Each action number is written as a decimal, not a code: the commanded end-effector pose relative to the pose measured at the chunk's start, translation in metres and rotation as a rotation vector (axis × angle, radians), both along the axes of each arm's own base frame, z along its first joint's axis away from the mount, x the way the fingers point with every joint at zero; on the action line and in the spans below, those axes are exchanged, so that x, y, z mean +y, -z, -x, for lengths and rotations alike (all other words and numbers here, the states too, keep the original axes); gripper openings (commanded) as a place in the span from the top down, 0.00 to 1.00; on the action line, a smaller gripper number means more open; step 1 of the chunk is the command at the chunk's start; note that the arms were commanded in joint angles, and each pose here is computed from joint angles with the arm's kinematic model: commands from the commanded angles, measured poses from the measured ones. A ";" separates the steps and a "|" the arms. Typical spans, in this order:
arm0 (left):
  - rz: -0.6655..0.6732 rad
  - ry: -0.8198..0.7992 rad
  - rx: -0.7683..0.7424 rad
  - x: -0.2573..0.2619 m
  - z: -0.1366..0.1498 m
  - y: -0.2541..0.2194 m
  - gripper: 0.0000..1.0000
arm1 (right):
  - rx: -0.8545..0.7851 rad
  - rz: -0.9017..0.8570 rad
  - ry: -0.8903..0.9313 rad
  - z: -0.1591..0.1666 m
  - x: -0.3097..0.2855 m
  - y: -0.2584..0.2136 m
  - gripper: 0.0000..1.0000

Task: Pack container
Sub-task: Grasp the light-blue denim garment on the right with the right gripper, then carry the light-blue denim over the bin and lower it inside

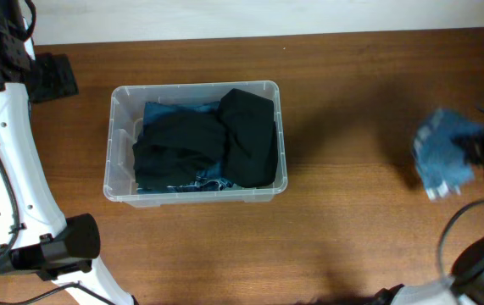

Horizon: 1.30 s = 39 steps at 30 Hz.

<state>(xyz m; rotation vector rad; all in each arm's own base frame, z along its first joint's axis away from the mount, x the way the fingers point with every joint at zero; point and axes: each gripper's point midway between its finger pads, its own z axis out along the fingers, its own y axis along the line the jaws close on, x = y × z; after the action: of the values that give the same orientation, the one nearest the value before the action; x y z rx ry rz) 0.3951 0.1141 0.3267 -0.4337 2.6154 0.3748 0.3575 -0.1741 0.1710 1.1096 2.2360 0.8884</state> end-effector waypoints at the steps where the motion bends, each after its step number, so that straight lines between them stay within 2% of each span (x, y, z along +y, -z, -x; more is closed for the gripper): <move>1: -0.008 -0.014 -0.037 0.003 0.005 -0.012 0.00 | -0.390 0.019 -0.363 -0.022 0.112 -0.105 0.96; 5: -0.008 -0.014 -0.037 0.003 0.005 -0.012 0.00 | -0.662 0.066 -0.703 -0.015 0.230 -0.170 0.96; 10: -0.008 -0.014 -0.037 0.003 0.005 -0.012 0.00 | -0.885 0.037 -1.048 0.015 0.365 -0.203 0.96; 14: -0.008 -0.014 -0.037 0.003 0.005 -0.012 0.00 | -0.877 0.020 -1.180 0.027 0.435 -0.182 0.96; 17: -0.008 -0.014 -0.037 0.003 0.005 -0.012 0.00 | -0.793 0.018 -1.230 0.025 0.471 -0.145 0.96; 19: -0.008 -0.014 -0.037 0.003 0.005 -0.012 0.00 | -0.716 0.054 -1.263 0.017 0.493 -0.103 0.96; 23: -0.008 -0.014 -0.037 0.003 0.005 -0.012 0.01 | -0.550 0.143 -1.286 -0.003 0.513 -0.015 0.96; 28: -0.008 -0.014 -0.037 0.003 0.005 -0.012 0.01 | -0.413 0.202 -1.311 -0.017 0.512 0.067 0.96; 31: -0.008 -0.014 -0.037 0.003 0.005 -0.012 0.00 | -0.403 0.219 -1.298 -0.021 0.509 0.071 0.96; 35: -0.008 -0.014 -0.037 0.003 0.005 -0.012 0.00 | -0.405 0.311 -1.229 -0.038 0.499 0.053 0.95; 37: -0.008 -0.014 -0.037 0.003 0.005 -0.012 0.00 | -0.419 0.413 -1.160 -0.052 0.486 0.023 0.84; 38: -0.008 -0.014 -0.037 0.003 0.005 -0.012 0.00 | -0.438 0.432 -1.144 -0.055 0.484 0.008 0.74; 39: -0.008 -0.014 -0.037 0.003 0.005 -0.012 0.00 | -0.476 0.448 -1.145 -0.057 0.484 -0.008 0.57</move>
<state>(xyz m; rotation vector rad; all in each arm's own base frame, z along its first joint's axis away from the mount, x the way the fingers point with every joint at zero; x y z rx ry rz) 0.3950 0.1141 0.3267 -0.4338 2.6157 0.3754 0.3821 0.3276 0.1228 -0.6860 2.4734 1.0324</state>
